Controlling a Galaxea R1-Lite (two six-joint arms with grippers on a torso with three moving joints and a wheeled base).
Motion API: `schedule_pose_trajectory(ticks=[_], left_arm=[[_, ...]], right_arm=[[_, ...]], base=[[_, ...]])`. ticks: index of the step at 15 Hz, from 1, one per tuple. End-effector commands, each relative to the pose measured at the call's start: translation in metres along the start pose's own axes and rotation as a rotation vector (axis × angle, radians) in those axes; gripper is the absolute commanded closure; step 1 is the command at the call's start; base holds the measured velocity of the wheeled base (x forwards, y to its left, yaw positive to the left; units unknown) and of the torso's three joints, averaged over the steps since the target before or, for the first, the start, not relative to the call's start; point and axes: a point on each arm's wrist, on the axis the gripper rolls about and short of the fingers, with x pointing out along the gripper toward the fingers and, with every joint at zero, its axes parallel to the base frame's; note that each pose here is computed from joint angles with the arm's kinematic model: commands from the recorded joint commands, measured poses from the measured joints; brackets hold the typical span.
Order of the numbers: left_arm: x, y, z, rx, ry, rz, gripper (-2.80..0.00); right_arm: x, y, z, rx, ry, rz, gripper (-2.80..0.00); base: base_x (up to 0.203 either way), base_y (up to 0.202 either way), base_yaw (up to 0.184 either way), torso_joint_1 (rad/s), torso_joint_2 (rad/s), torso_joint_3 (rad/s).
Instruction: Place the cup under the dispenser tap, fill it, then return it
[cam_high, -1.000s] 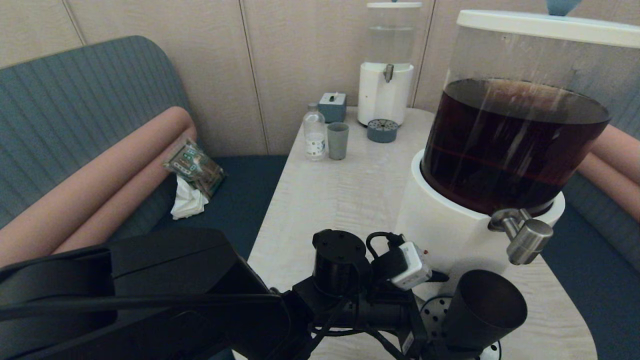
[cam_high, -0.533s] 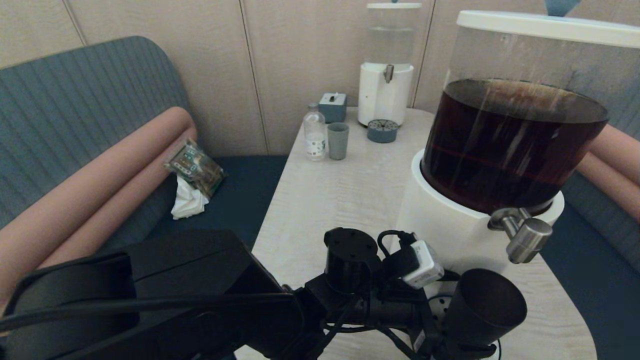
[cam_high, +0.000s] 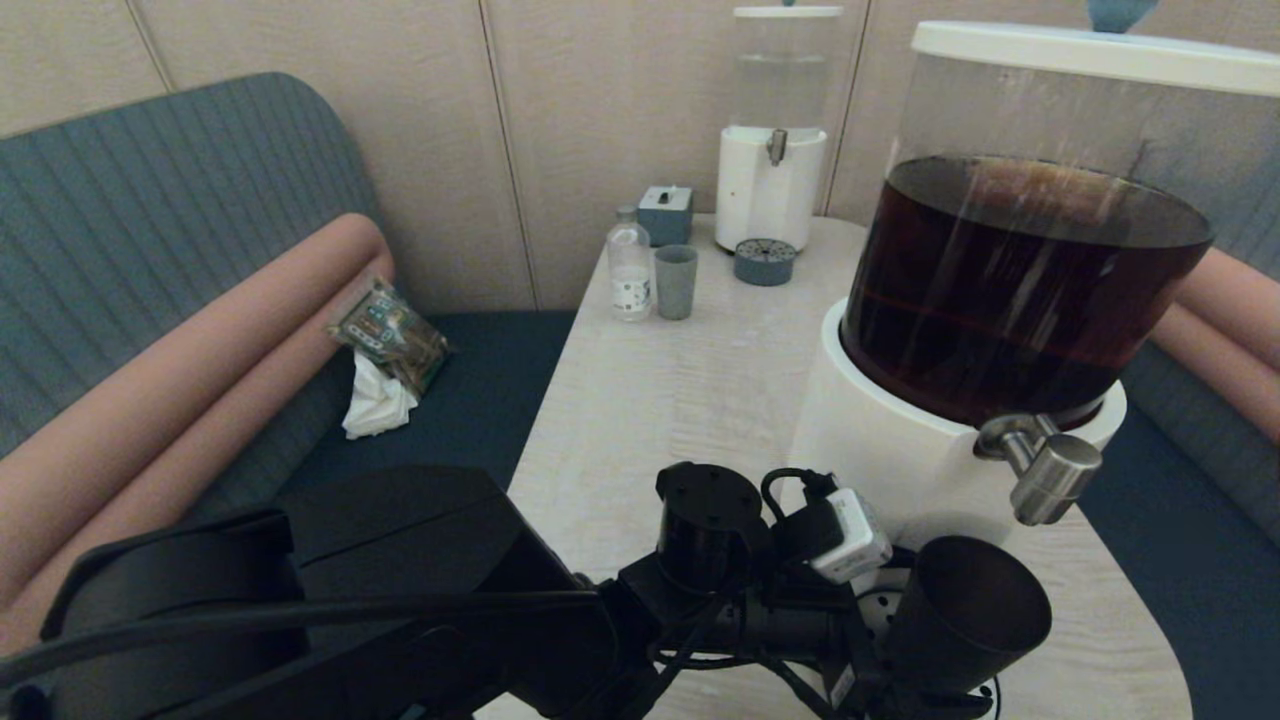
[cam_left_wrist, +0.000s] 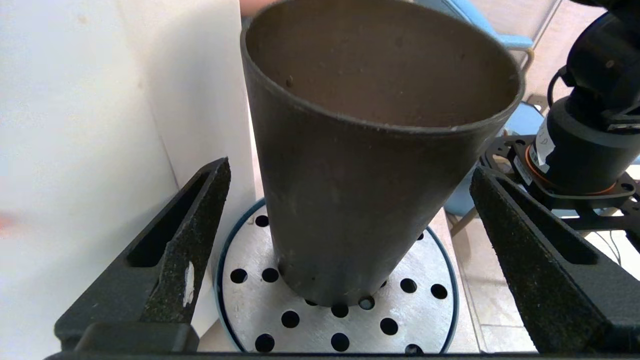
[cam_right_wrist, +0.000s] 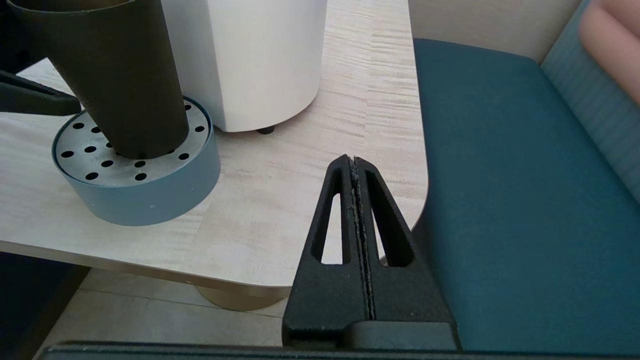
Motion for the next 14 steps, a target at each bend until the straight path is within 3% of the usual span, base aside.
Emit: schedule_pose_trajectory(ticks=[1, 14], left_arm=[[0.0009, -0.0004, -0.0013, 0.001, -0.002, -0.007, -2.80], [0.0074, -0.0060, -0.0058, -0.002, -0.002, -0.031, -2.80]], right_arm=[[0.0002, 0.0000, -0.0008, -0.001, 0.002, 0.001, 0.00], [0.0002, 0.0000, -0.0008, -0.001, 0.002, 0.002, 0.00]], base=[[0.000, 0.000, 0.000, 0.000, 0.00, 0.000], [0.000, 0.000, 0.000, 0.000, 0.00, 0.000]])
